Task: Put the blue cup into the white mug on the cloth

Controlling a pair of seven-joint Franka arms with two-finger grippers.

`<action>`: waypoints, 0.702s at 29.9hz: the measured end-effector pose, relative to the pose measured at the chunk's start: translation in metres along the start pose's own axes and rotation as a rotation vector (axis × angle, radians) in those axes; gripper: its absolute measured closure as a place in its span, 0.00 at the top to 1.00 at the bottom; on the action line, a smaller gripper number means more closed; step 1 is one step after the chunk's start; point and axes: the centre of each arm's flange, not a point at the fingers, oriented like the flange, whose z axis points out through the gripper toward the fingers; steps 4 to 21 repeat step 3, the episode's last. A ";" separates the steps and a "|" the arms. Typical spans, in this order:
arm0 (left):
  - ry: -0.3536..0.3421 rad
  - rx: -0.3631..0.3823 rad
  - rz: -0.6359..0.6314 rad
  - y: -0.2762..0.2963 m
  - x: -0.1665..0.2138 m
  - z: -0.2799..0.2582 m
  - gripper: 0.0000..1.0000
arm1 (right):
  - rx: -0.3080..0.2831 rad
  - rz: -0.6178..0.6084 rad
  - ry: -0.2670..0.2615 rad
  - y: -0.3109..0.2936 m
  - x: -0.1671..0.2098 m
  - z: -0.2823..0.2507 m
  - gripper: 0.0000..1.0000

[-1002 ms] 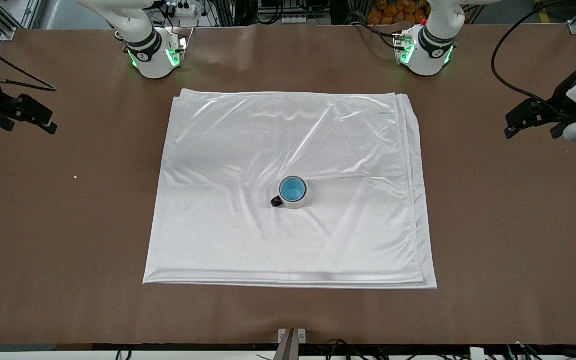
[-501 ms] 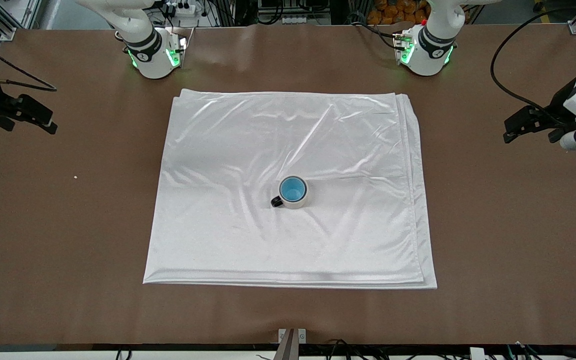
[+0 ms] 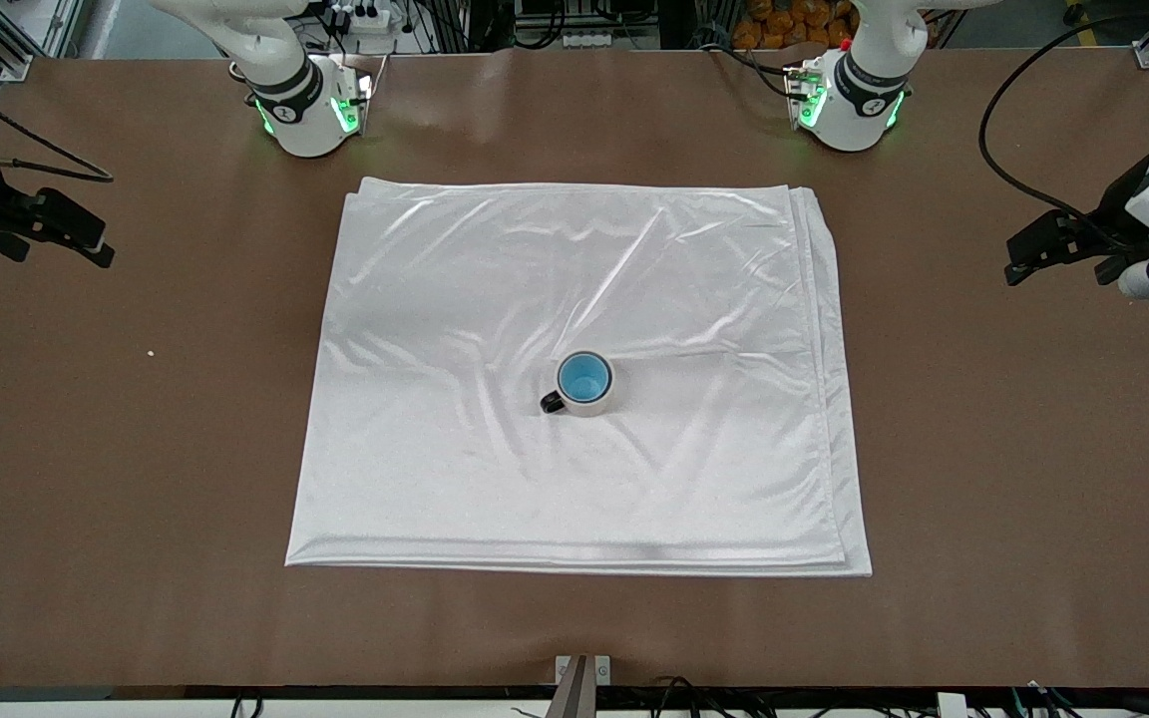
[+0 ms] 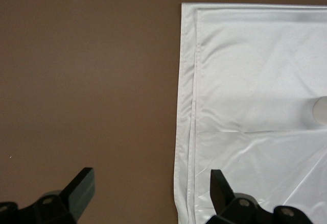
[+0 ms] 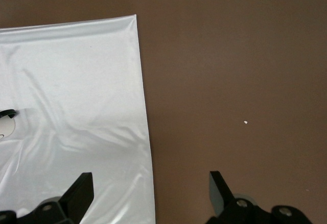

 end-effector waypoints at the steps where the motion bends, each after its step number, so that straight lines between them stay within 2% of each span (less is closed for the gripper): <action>1: 0.000 0.000 0.000 0.000 0.000 0.000 1.00 | 0.000 0.000 0.000 0.000 0.000 0.000 1.00; 21: 0.000 0.000 0.000 0.000 0.000 0.000 1.00 | 0.000 0.000 0.000 0.000 0.000 0.000 1.00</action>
